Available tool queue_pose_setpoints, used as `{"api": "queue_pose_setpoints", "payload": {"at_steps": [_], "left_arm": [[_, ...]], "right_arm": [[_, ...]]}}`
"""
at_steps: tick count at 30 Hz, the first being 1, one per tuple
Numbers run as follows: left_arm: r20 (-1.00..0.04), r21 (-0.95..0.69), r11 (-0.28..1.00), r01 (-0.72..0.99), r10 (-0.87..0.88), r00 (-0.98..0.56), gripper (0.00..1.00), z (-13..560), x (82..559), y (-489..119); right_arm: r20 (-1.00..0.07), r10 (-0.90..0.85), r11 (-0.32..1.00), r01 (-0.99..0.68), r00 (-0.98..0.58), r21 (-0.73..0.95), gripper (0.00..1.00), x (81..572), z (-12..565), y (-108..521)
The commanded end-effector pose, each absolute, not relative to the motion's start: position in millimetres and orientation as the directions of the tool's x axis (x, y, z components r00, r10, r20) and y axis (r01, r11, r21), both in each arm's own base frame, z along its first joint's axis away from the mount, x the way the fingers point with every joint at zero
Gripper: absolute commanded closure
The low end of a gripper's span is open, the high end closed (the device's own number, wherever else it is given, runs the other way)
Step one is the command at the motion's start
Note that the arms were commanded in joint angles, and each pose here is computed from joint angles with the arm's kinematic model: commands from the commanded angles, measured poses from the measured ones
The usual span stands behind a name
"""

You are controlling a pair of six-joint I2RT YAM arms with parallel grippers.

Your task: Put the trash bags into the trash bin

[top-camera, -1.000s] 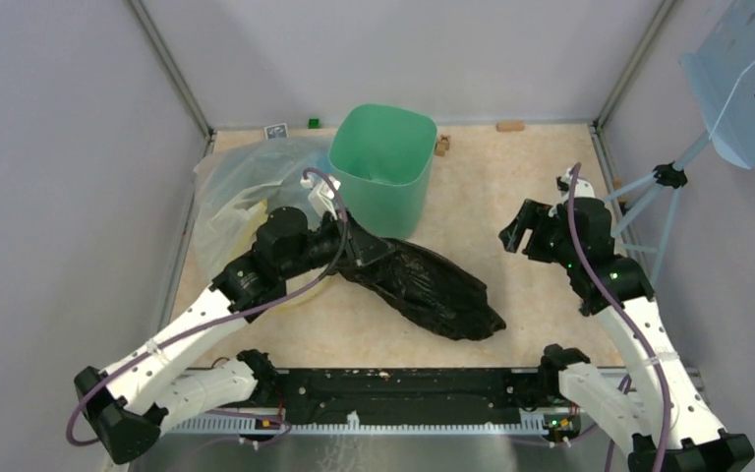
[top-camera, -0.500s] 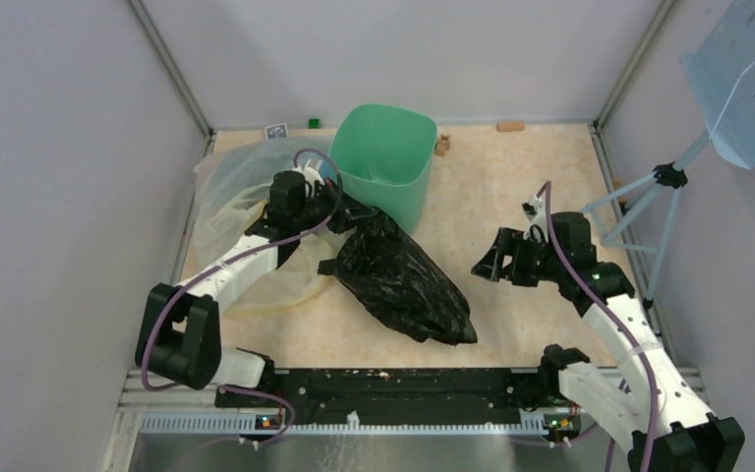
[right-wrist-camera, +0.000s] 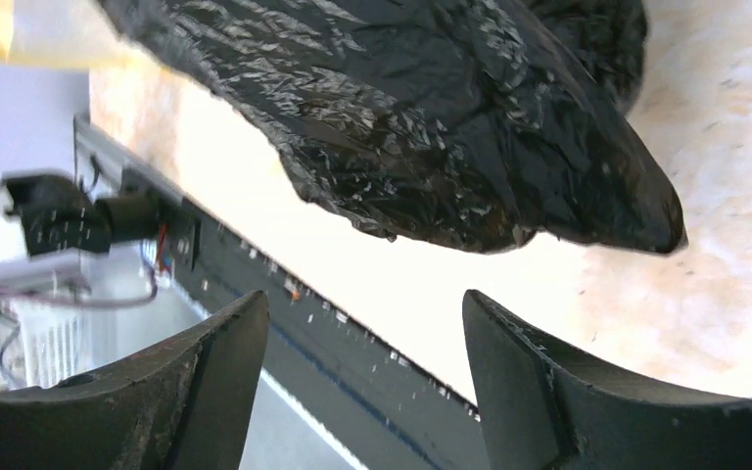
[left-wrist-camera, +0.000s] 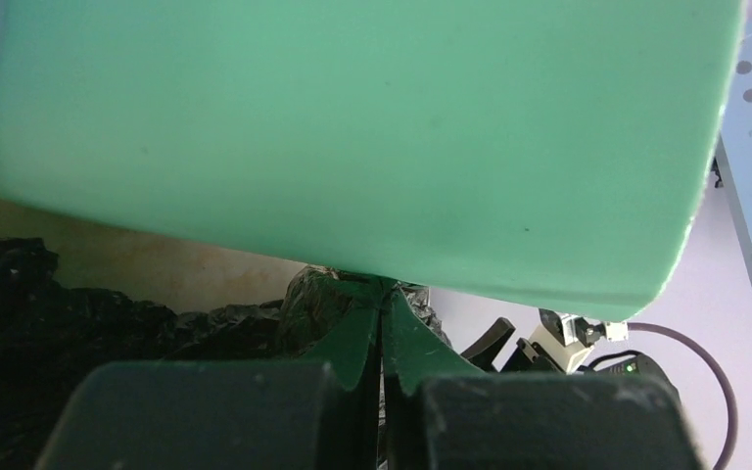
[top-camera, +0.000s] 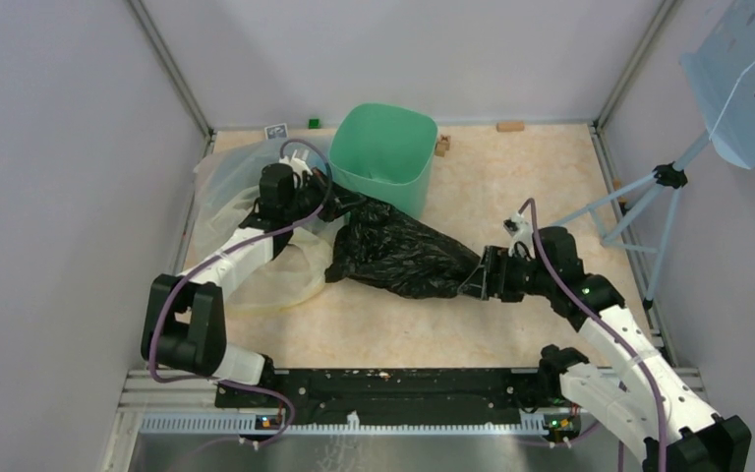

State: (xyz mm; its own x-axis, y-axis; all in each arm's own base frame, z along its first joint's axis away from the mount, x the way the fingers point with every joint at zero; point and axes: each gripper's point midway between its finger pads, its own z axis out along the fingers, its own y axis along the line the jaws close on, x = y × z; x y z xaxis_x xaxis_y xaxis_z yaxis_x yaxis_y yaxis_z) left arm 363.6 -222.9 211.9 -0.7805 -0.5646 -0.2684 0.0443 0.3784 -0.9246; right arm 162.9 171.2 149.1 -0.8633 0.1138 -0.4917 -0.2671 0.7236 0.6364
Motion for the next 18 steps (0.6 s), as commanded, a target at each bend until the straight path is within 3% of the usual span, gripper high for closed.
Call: {"api": "queue_pose_setpoints", "payload": {"at_steps": [1,6,12,14,18], "left_arm": [[-0.363,-0.908,0.395,0.139,-0.577,-0.731,1.0,232.2,378.6,-214.4],[-0.397,-0.885,0.449,0.126,-0.584,-0.708,1.0,222.1,389.5,-201.5],[-0.41,-0.876,0.459,0.152,-0.538,-0.736,0.99,209.8,389.9,-192.0],[-0.43,-0.873,0.44,0.21,-0.492,-0.757,0.9,216.9,381.7,-196.2],[-0.47,-0.864,0.394,0.313,-0.411,-0.781,0.52,236.1,353.5,-203.5]], "right_arm": [[-0.592,0.283,0.776,-0.182,-0.755,0.604,0.27,206.5,163.7,159.8],[-0.667,0.351,0.838,-0.097,-0.657,0.537,0.27,236.8,172.4,138.8],[-0.626,0.298,0.852,-0.095,-0.72,0.514,0.29,246.7,152.7,147.8],[-0.625,0.294,0.848,-0.104,-0.723,0.519,0.28,250.6,151.0,151.2],[-0.633,0.292,0.836,-0.131,-0.717,0.534,0.28,261.2,153.4,159.3]]}}
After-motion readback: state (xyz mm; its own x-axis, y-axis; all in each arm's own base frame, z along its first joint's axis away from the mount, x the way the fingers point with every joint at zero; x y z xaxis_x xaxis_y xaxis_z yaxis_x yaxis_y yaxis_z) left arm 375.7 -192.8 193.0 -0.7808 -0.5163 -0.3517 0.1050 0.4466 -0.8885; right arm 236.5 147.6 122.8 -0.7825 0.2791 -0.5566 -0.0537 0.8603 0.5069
